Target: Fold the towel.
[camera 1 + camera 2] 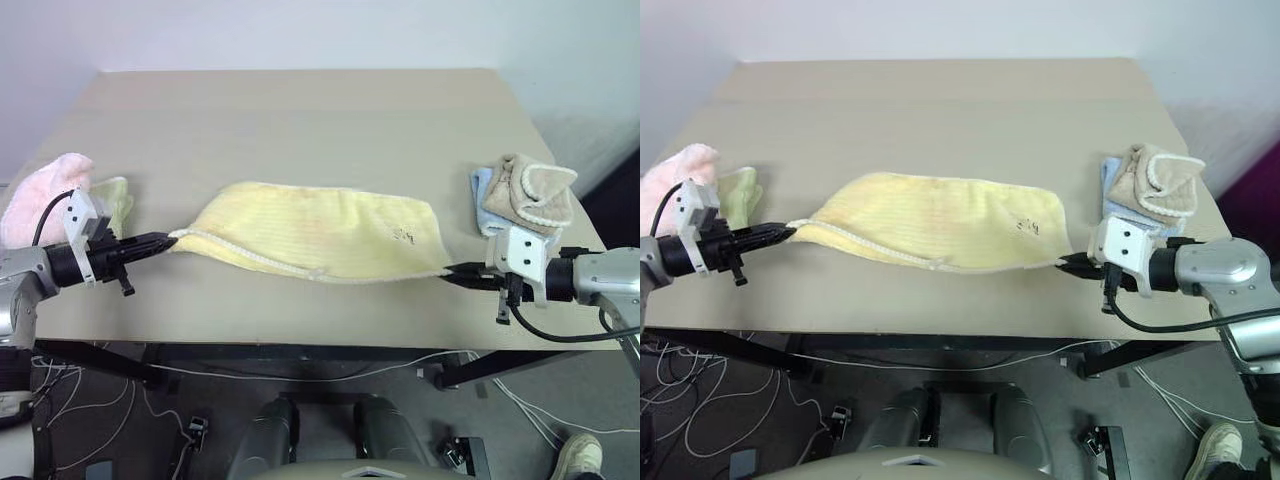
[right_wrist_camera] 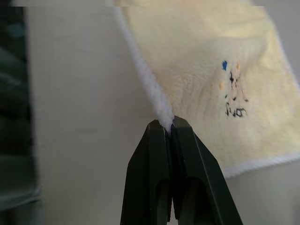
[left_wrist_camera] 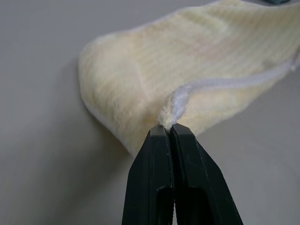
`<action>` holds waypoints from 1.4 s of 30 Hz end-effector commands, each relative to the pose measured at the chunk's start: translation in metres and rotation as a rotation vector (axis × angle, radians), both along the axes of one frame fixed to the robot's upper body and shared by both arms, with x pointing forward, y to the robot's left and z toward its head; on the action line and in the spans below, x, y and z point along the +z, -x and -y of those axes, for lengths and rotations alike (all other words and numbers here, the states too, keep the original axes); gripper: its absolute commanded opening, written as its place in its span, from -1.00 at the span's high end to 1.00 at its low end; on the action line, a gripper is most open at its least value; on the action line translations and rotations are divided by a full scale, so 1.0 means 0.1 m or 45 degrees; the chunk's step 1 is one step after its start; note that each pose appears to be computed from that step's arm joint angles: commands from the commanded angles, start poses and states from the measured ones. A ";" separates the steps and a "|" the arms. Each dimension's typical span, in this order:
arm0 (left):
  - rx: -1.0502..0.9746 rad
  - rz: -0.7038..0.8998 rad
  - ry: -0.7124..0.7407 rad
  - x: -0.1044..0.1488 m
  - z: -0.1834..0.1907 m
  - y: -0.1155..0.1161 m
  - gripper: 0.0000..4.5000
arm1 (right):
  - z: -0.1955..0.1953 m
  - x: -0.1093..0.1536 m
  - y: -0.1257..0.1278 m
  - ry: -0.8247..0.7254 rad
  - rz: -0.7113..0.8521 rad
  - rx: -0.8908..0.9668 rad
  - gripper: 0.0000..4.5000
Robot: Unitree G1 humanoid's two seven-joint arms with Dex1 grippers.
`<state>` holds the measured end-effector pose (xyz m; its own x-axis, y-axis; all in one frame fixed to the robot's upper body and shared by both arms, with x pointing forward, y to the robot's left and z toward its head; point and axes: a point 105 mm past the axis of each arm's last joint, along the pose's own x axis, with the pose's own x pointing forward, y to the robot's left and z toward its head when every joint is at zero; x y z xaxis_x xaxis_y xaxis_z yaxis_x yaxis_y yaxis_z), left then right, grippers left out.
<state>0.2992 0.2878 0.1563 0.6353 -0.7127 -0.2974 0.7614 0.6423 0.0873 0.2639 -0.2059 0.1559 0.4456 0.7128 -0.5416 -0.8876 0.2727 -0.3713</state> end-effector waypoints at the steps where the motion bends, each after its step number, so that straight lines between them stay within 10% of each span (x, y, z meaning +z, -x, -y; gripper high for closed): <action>1: -0.051 -0.031 -0.073 0.04 -0.03 0.11 1.00 | -0.01 0.10 0.09 0.013 -0.018 0.051 1.00; 8: 0.056 0.064 -0.116 0.12 -0.11 -0.13 1.00 | 0.05 0.20 -0.12 0.015 0.058 0.004 1.00; 19: 0.413 0.299 -0.362 0.09 -0.06 -1.10 1.00 | 0.25 0.23 -1.16 0.112 0.316 -0.295 1.00; 31: 0.425 0.318 -0.483 -0.03 0.08 -1.26 1.00 | 0.30 0.05 -1.44 0.168 0.406 -0.374 1.00; 42: 0.481 0.330 -0.464 -0.02 0.02 -1.26 -0.50 | 0.29 0.20 -1.34 0.106 0.407 -0.308 -0.34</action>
